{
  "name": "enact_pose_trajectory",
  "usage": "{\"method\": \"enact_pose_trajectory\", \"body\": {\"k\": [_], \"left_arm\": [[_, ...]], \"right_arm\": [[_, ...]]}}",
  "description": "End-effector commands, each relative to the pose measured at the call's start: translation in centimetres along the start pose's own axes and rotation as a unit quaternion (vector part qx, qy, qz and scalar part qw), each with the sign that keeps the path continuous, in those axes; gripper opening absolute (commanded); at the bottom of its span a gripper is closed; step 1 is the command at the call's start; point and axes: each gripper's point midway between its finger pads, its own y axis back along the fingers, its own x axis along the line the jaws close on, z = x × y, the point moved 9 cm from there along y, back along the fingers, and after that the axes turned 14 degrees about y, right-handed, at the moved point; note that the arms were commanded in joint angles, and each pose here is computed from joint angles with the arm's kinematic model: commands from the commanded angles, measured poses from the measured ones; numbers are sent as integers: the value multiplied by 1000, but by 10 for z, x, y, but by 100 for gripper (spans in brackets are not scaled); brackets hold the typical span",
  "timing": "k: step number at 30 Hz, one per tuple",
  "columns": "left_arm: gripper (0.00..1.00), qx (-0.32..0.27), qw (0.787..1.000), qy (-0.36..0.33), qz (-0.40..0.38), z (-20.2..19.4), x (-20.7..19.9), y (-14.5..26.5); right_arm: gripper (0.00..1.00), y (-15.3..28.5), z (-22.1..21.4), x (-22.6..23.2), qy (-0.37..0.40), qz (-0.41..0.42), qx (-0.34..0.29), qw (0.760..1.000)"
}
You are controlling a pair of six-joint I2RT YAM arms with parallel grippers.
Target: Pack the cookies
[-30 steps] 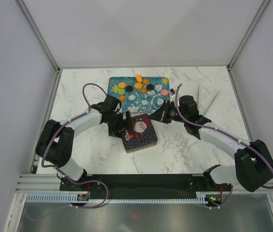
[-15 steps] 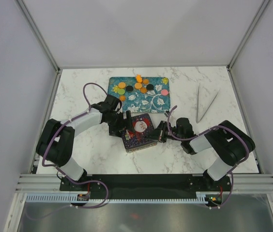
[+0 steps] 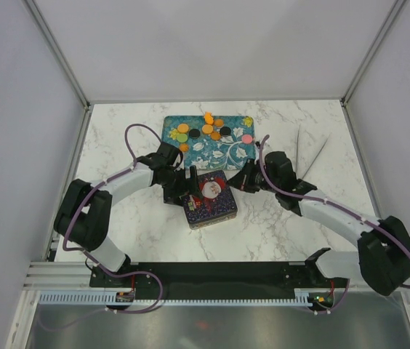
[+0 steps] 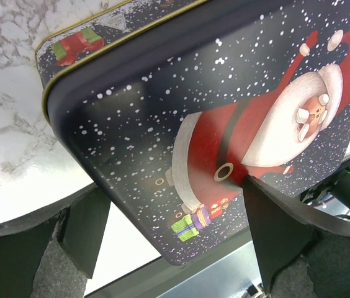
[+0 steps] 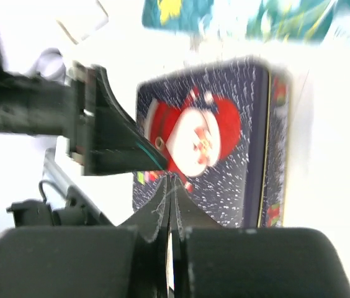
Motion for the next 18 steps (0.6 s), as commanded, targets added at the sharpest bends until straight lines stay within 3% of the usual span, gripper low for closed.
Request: {"method": "enact_pose_trajectory", "body": {"k": [1, 10, 18], "left_arm": [[93, -44, 997, -30, 54, 8, 11, -1], [96, -65, 996, -45, 35, 12, -2, 16], [95, -64, 996, -46, 34, 14, -5, 16]], "right_arm": [[0, 33, 24, 6, 75, -102, 13, 992], [0, 51, 43, 52, 183, -213, 32, 959], [0, 24, 8, 54, 223, -227, 93, 943]]}}
